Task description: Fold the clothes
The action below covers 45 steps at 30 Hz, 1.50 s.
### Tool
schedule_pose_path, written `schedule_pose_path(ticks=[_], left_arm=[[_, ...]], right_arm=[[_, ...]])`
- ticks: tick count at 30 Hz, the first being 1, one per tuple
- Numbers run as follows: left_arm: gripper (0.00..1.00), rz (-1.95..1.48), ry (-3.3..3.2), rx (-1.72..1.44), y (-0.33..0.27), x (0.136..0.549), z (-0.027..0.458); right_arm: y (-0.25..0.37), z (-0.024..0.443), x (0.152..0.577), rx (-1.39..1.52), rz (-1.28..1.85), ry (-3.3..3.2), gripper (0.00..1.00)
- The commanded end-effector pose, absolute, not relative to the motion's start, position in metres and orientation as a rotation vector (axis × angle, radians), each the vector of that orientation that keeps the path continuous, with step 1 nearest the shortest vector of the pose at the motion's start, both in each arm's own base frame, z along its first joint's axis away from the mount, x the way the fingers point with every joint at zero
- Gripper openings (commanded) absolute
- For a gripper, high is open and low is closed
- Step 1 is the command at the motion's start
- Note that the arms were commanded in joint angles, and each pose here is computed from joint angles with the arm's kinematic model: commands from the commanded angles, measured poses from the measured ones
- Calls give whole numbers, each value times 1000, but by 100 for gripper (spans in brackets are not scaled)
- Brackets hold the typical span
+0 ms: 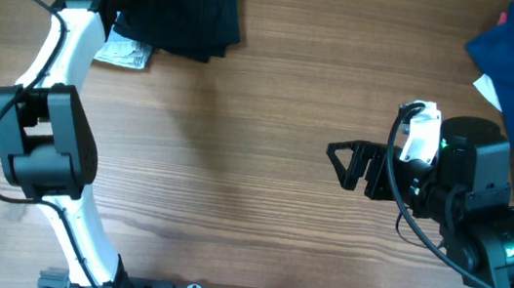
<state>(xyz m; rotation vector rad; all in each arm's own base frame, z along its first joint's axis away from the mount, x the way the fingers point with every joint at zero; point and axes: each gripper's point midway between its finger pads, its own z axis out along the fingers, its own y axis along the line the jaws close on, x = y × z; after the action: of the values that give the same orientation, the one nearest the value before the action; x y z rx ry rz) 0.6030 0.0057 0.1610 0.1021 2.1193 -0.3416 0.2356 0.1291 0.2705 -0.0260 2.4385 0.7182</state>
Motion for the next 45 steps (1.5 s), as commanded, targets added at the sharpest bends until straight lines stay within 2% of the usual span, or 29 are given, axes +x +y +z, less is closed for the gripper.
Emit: schedule_pose_path(ticks=[1,6,10,16,20,32,38,39,40,41,42,43,45], left_arm=[[4,-233,2071,113,34,613,177],[4,-195,2084,36,73,608,175],[4,-302,2079,52,55,606,180],[4,-428,2010,116,15,612,239],[4,-413,1987,115,20,613,265],[4,-238,2086,-105,114,607,226],[7,-219,2149,-172,142,610,180],[13,-222,2168,-184,145,609,170],[40,-223,2184,-195,147,607,165],[56,-213,2197,-210,150,605,160],[67,-221,2199,-228,151,604,160],[99,-246,2194,-276,151,603,163],[100,-339,2173,-408,147,602,170]], right_arm=[[128,267,238,3,705,2450,100],[129,258,244,33,703,2493,100],[131,249,249,47,698,2527,100],[130,242,248,26,681,2559,99],[130,241,247,23,678,2565,99],[132,241,244,33,699,2573,100],[133,241,243,30,709,2577,100],[133,241,243,31,710,2577,99],[133,241,243,30,709,2577,100],[133,241,243,31,709,2577,100],[133,241,243,30,709,2577,100],[133,241,243,30,709,2577,99],[133,241,243,30,709,2578,100]])
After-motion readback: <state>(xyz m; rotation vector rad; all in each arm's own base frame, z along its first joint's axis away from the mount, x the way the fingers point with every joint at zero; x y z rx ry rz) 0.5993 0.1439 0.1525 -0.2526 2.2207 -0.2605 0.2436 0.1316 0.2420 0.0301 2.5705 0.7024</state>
